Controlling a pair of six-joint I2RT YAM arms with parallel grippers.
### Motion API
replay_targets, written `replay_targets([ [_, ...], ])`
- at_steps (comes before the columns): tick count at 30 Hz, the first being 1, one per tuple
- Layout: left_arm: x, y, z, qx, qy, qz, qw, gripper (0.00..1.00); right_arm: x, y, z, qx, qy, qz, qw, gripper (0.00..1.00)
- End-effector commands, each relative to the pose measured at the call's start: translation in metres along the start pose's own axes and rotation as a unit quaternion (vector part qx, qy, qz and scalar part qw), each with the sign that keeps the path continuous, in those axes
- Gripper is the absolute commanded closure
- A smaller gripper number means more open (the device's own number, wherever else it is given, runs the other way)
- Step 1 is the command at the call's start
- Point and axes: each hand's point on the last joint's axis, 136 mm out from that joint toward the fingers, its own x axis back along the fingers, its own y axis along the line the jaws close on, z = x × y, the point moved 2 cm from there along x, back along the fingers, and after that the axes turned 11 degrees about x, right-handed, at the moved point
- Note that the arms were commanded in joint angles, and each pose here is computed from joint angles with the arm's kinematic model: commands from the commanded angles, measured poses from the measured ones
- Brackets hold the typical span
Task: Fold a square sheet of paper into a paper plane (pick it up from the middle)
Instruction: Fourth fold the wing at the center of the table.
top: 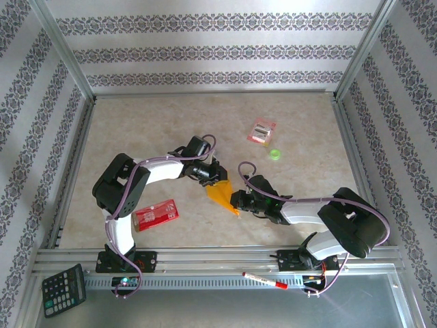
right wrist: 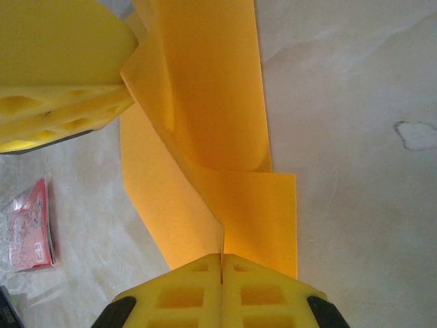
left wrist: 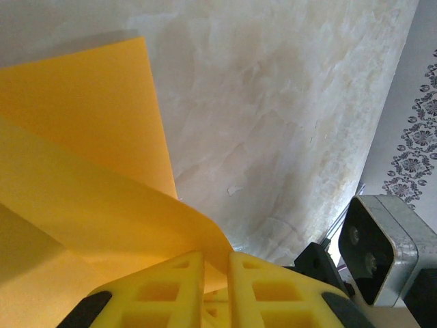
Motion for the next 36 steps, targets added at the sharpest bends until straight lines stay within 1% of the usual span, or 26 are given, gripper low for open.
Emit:
replay_targets([
  [1,-0.003,0.004,-0.014,0.009,-0.014,0.001,1.000,0.85,-0.002,-0.002,0.000,-0.001,-0.008,0.005,1.000,1.00],
  [6,-0.004,0.022,-0.020,0.020,-0.020,-0.020,0.999,0.89,-0.002,-0.003,0.000,-0.004,-0.008,0.008,1.000,1.00],
  [10,-0.003,0.034,-0.023,0.024,-0.026,-0.035,0.999,0.92,-0.001,-0.003,-0.002,-0.008,-0.014,0.009,1.000,0.96],
  [11,-0.002,0.037,-0.023,0.024,-0.026,-0.038,0.999,0.93,0.000,-0.012,0.006,-0.012,-0.006,0.018,1.000,0.94],
  [12,-0.003,0.042,-0.023,0.026,-0.025,-0.042,0.998,0.94,0.001,-0.011,0.006,-0.012,-0.007,0.018,1.000,0.94],
  [18,-0.005,0.059,-0.023,0.033,-0.023,-0.057,0.998,0.96,0.002,-0.011,0.005,-0.012,-0.007,0.018,1.000,0.90],
  [25,-0.006,0.066,-0.025,0.034,-0.023,-0.065,0.997,0.98,0.006,-0.008,0.003,-0.011,-0.012,0.011,1.000,0.88],
  [28,-0.006,0.068,-0.025,0.033,-0.022,-0.069,0.997,0.99,0.009,-0.006,0.001,-0.011,-0.016,0.005,1.000,0.86],
  [36,-0.007,0.073,-0.025,0.032,-0.020,-0.076,0.996,1.00,0.028,-0.006,-0.005,0.008,-0.024,0.012,1.000,0.80],
])
